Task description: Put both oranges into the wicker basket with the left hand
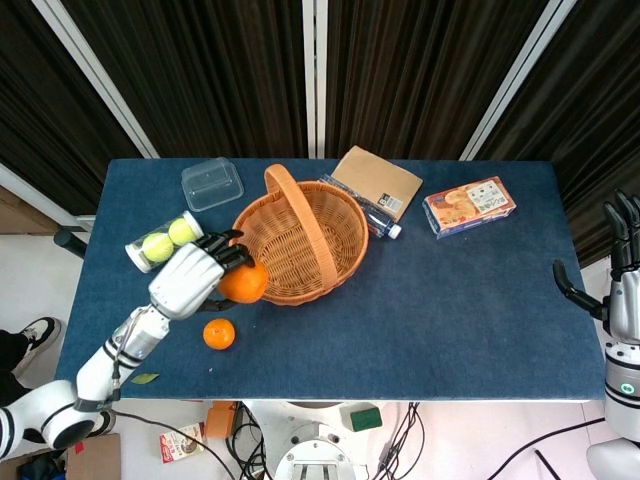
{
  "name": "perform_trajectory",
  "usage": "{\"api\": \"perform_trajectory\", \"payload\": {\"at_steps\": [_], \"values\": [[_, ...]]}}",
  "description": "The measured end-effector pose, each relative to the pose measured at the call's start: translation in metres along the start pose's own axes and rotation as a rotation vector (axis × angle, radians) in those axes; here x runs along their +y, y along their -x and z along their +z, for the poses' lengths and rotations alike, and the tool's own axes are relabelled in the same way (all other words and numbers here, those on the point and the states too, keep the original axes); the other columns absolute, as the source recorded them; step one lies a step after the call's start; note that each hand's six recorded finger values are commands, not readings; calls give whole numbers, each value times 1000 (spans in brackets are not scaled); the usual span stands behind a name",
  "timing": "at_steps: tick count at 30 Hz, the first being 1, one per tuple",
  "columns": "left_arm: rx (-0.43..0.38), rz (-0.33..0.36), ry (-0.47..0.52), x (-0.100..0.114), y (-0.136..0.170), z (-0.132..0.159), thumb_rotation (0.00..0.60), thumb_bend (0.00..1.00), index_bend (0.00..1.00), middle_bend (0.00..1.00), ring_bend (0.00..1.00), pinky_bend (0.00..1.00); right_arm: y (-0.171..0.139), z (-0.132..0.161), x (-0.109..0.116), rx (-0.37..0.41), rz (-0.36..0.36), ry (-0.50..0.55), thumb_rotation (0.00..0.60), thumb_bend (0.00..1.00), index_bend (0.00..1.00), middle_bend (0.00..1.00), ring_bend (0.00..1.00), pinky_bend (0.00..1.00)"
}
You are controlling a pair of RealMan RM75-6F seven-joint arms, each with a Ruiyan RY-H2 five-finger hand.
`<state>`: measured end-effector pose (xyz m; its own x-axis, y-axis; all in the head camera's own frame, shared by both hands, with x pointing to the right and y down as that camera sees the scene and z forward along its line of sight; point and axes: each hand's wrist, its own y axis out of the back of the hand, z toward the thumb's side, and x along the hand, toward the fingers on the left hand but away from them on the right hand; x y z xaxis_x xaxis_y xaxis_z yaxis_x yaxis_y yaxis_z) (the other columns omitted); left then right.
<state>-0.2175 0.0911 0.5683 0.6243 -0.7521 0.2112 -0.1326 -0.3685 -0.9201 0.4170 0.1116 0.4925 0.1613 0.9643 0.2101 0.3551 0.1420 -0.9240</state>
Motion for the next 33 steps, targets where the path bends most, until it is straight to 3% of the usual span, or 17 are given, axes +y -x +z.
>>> {"api": "perform_trajectory", "payload": {"at_steps": [10,33], "values": [[12,-76,42,-34,-66,-5,600,95,412,427,209,379,0,-5,3,-9,-3,1,600,327,0,0,0,0],[63,-104,127,-84,-133,-19,600,98,413,427,211,383,1,-11,-4,-19,19,-8,600,327,0,0,0,0]]}}
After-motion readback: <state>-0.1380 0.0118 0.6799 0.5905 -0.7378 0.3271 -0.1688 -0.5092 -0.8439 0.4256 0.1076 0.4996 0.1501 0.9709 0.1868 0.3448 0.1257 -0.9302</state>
